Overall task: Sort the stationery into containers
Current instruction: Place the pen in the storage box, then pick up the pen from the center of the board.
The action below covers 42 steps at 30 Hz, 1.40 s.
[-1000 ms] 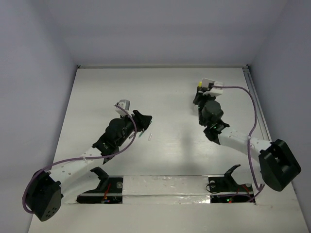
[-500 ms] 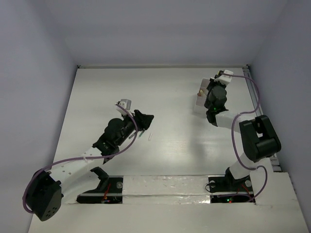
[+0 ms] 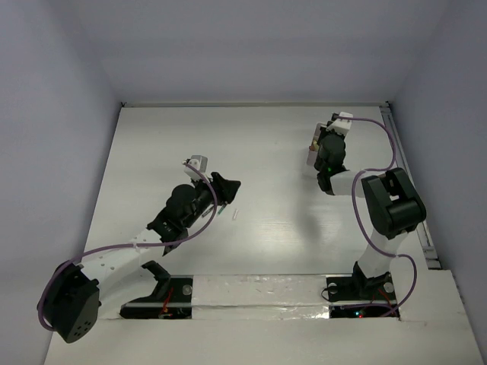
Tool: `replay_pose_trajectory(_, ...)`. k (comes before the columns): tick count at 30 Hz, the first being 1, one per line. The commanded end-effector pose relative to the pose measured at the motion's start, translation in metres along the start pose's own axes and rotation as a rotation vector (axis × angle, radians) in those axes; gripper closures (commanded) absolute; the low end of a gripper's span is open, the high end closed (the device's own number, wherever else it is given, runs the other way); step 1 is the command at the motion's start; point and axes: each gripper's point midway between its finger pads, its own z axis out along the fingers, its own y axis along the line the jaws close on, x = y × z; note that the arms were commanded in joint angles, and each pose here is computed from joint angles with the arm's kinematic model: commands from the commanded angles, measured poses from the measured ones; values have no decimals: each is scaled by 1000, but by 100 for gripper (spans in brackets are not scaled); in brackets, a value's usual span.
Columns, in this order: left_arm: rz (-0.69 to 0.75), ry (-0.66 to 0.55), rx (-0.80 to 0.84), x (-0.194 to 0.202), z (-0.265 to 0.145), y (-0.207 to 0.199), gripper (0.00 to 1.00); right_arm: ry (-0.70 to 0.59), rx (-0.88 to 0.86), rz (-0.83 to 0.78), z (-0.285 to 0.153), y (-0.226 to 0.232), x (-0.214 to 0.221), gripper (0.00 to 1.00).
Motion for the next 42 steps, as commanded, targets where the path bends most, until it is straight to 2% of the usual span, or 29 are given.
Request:
replay_pose_trajectory(1,13,-50,15,-14,3,-5,56,-84,20,96,5,-1,-25,91)
replay_pose_trajectory(5,14,-53,4,-14,4,-3,56,-82,16,97,2,-2,-27,76)
replay_pose_trajectory(12,9,-44,4,-11,6,-3,56,-80,-16,135,-7,-3,-37,42)
replay_pose_trajectory(15,10,-33,8,-9,7,-3,56,-75,-27,146,-12,-5,-41,35)
replay_pose_trajectory(18,8,-5,12,-3,11,-4,57,-66,-57,177,-19,-3,-53,34)
replay_pose_trajectory(20,6,19,23,2,15,-5,65,-47,-92,198,-24,1,-58,37)
replay_pose_trajectory(21,0,40,55,6,15,-11,71,-22,-108,226,-29,2,-61,55)
replay_pose_trajectory(23,-7,56,60,10,17,-12,79,13,-156,250,-39,11,-63,78)
replay_pose_trajectory(24,-12,64,62,12,17,-12,83,60,-213,265,-50,23,-62,98)
replay_pose_trajectory(25,-19,69,64,13,17,-13,89,94,-249,275,-57,31,-60,100)
replay_pose_trajectory(26,-22,73,63,13,17,-13,92,138,-296,287,-64,41,-55,100)
replay_pose_trajectory(27,-24,71,63,12,16,-13,96,252,-418,295,-85,66,-38,100)
replay_pose_trajectory(29,-28,87,48,19,12,-10,100,335,-542,305,-114,93,-34,100)
replay_pose_trajectory(30,-31,77,44,17,9,-10,100,398,-658,284,-146,119,-25,100)
replay_pose_trajectory(33,-46,70,-21,24,-3,5,100,528,-848,181,-200,157,2,100)
replay_pose_trajectory(36,-74,52,-91,28,-16,22,100,644,-997,146,-230,181,24,100)
replay_pose_trajectory(38,-89,34,-128,28,-23,31,100,675,-1042,120,-238,189,34,100)
replay_pose_trajectory(42,-124,-69,-118,4,-39,27,100,775,-1213,-11,-265,215,60,100)
